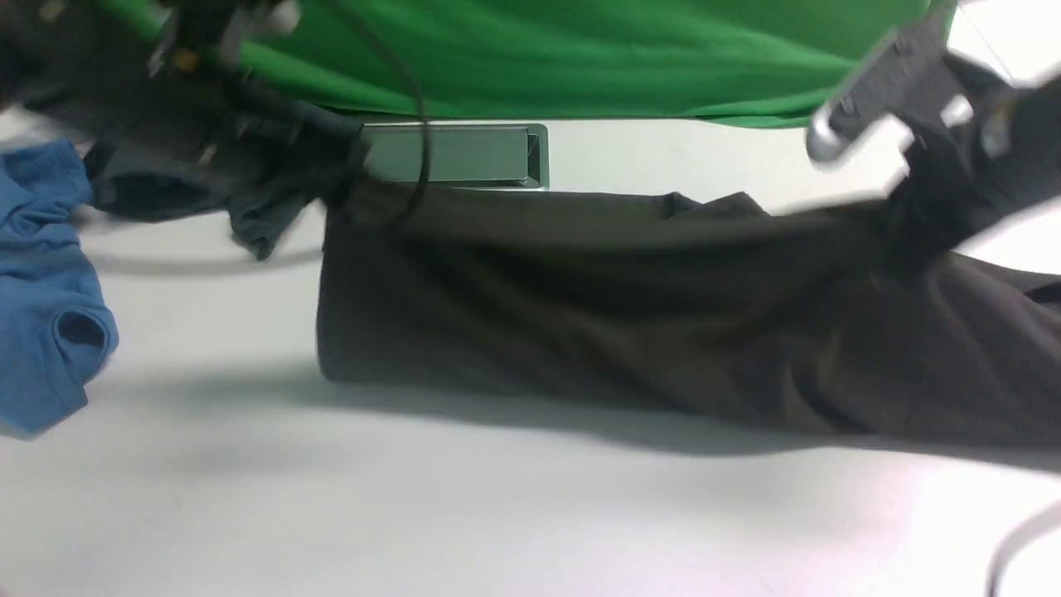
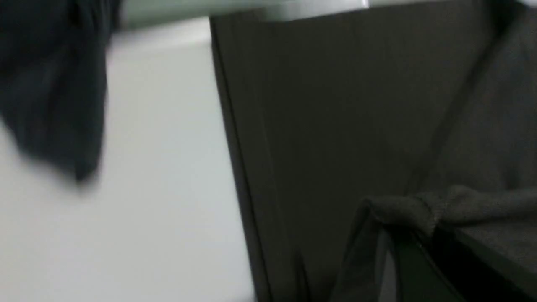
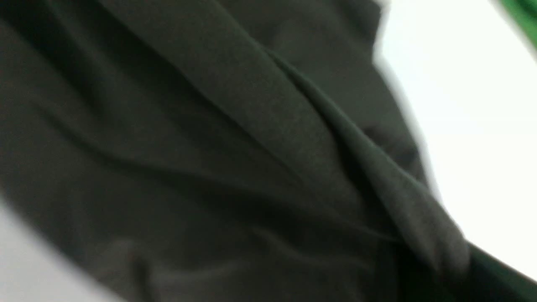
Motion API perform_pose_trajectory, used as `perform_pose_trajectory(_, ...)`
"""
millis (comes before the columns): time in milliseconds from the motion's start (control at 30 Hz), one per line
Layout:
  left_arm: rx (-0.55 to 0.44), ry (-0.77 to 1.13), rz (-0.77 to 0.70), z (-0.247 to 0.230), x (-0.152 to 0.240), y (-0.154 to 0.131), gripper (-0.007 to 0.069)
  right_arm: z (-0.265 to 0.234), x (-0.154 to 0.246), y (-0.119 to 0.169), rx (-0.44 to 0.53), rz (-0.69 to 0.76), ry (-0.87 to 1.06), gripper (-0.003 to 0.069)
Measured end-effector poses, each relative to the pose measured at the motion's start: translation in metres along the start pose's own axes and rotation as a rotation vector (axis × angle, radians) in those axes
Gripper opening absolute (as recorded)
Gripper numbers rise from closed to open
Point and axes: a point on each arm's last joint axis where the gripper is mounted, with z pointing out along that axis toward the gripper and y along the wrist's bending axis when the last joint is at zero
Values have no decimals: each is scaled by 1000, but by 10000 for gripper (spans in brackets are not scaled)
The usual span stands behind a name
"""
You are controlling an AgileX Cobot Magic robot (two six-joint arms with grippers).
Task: Fold a long-sleeved shirt on a white desktop.
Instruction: 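Fold the black garment in half by bringing its near edge over to the far edge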
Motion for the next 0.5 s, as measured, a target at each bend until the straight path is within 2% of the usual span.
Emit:
perform_pose_trajectory(33,-5,-13,4,2,-3,1,38,1,-3,-3,9,2,-14,54)
perform_pose_trajectory(67,-28,-70,10,24,-18,8,38,21,-13,-16,34,19,-45,54)
perform_pose_trajectory(167,-72,-158,7,63,-34,21,42,59,-22,-30,70,39,-94,54)
perform_pose_trajectory(300,-106,-174,-13,127,-29,38,90,123,-18,-30,67,97,-135,80)
perform_pose_trajectory(333,-104,-163,-23,138,-27,40,117,139,-12,-28,55,131,-120,107)
perform_pose_trajectory(433,-90,-109,-46,161,-18,44,234,157,-1,-28,37,241,-82,281)
perform_pose_trajectory(467,-84,-93,-49,162,-17,44,296,156,1,-29,34,276,-70,367)
perform_pose_trajectory(500,-77,-79,-49,160,-17,43,342,153,1,-31,38,295,-68,409)
